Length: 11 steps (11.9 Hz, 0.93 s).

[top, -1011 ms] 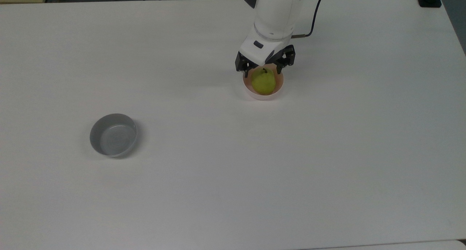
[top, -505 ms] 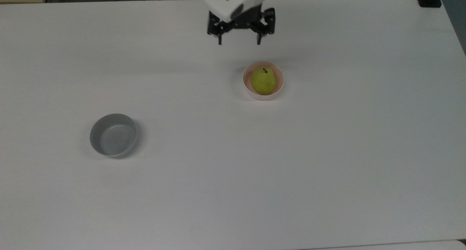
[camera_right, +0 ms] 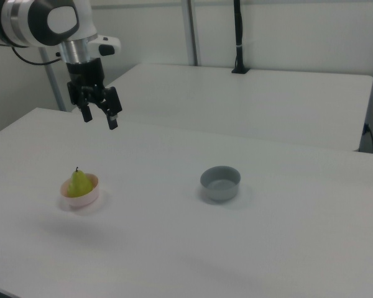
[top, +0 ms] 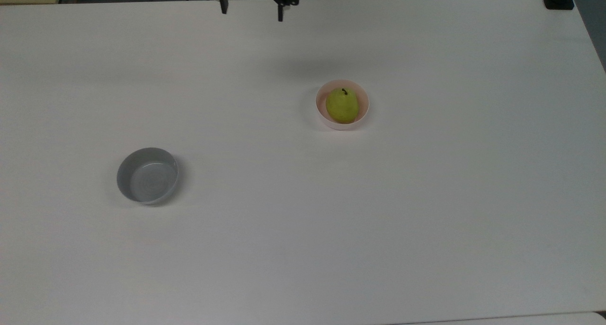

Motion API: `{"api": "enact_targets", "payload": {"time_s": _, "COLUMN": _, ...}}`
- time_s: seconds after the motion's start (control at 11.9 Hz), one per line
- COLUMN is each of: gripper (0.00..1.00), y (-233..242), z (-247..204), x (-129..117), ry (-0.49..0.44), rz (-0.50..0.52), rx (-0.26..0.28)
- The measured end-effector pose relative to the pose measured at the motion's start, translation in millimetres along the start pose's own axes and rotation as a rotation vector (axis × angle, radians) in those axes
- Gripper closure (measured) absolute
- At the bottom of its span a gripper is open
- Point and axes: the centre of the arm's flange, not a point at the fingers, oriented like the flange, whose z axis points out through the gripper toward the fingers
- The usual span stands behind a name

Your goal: Place the pear in the bowl

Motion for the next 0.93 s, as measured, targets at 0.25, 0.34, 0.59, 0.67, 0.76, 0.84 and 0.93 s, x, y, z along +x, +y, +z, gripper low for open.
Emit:
{"api": "enact_targets", "payload": {"time_s": 0.25, "gripper": 0.0, "y": 43, "z": -13, "x": -1, "ry": 0.024, "rz": -0.094, "rx": 0.022}}
{"api": "enact_targets", "payload": {"time_s": 0.34, "gripper": 0.0, "y": 54, "z": -14, "x": -1, "ry": 0.027, "rz": -0.131, "rx": 0.039}}
{"api": "enact_targets", "payload": {"time_s": 0.59, "gripper": 0.0, "y": 73, "z": -21, "x": 5, "ry": 0.086, "rz": -0.165, "rx": 0.05}}
{"api": "enact_targets", "payload": {"time_s": 0.67, "gripper": 0.0, "y": 73, "z": -22, "x": 7, "ry": 0.101, "rz": -0.165, "rx": 0.049}}
{"api": "enact_targets", "payload": {"time_s": 0.76, "gripper": 0.0, "y": 73, "z": -22, "x": 7, "ry": 0.105, "rz": -0.165, "rx": 0.049}}
{"api": "enact_targets", "payload": {"time_s": 0.84, "gripper": 0.0, "y": 73, "z": -22, "x": 7, "ry": 0.105, "rz": -0.165, "rx": 0.049}}
{"api": "enact_targets", "payload": {"time_s": 0.93, "gripper": 0.0, "y": 73, "z": -22, "x": 7, "ry": 0.105, "rz": -0.165, "rx": 0.049}}
